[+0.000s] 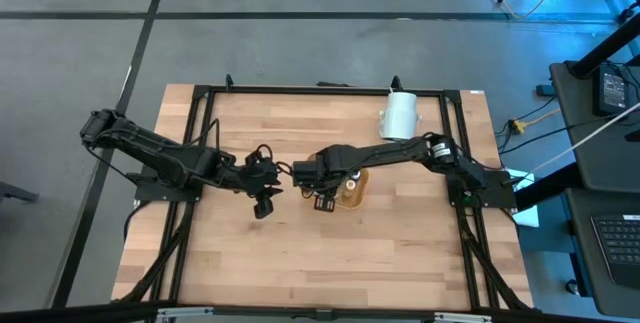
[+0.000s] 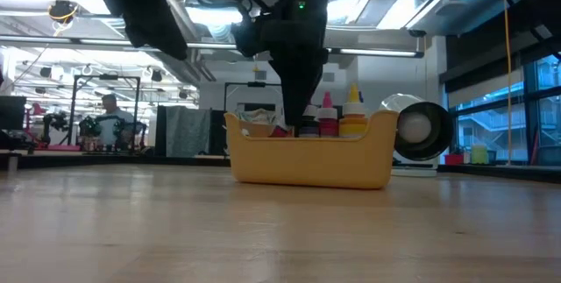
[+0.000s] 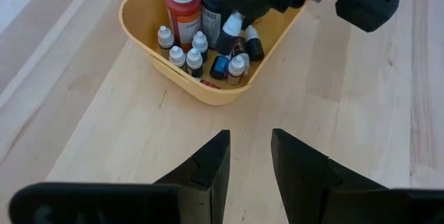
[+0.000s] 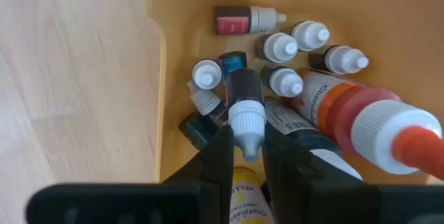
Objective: Pick & Place food coloring
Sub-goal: Put the small red food coloring bottle into the yellow bin, then return to Home Position
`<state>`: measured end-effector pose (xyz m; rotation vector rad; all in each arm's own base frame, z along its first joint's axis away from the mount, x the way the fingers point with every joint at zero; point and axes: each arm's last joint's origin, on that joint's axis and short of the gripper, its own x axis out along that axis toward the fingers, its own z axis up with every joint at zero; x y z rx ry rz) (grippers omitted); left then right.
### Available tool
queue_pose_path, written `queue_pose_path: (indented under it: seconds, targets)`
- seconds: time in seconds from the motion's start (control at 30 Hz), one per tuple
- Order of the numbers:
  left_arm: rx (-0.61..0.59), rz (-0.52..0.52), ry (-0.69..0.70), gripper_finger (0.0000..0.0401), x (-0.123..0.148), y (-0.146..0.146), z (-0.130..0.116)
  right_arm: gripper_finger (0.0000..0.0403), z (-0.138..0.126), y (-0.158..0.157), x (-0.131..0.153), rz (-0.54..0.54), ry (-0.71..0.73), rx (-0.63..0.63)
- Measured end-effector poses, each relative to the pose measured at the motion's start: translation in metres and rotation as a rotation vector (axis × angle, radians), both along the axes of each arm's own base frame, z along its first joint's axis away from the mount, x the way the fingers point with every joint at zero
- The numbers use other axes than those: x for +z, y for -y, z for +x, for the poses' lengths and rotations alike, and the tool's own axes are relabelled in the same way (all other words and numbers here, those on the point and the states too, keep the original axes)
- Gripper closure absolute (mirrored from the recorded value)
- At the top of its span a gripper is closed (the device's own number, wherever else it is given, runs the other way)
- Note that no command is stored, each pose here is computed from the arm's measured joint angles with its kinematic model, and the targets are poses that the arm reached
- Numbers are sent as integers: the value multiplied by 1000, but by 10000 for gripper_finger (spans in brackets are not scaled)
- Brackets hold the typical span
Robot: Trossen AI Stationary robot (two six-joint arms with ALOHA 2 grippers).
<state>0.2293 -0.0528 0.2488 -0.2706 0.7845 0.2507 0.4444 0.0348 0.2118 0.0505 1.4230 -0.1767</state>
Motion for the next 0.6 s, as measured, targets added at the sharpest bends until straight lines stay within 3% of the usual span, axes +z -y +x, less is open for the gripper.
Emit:
queue_pose_path:
  seconds: [0.17, 0.6]
  targets:
    - [0, 0, 0, 299, 0, 0, 0, 338, 1, 0, -2, -1, -3, 0]
    - [-2, 3, -8, 299, 0, 0, -1, 285, 1, 0, -2, 0, 1, -3]
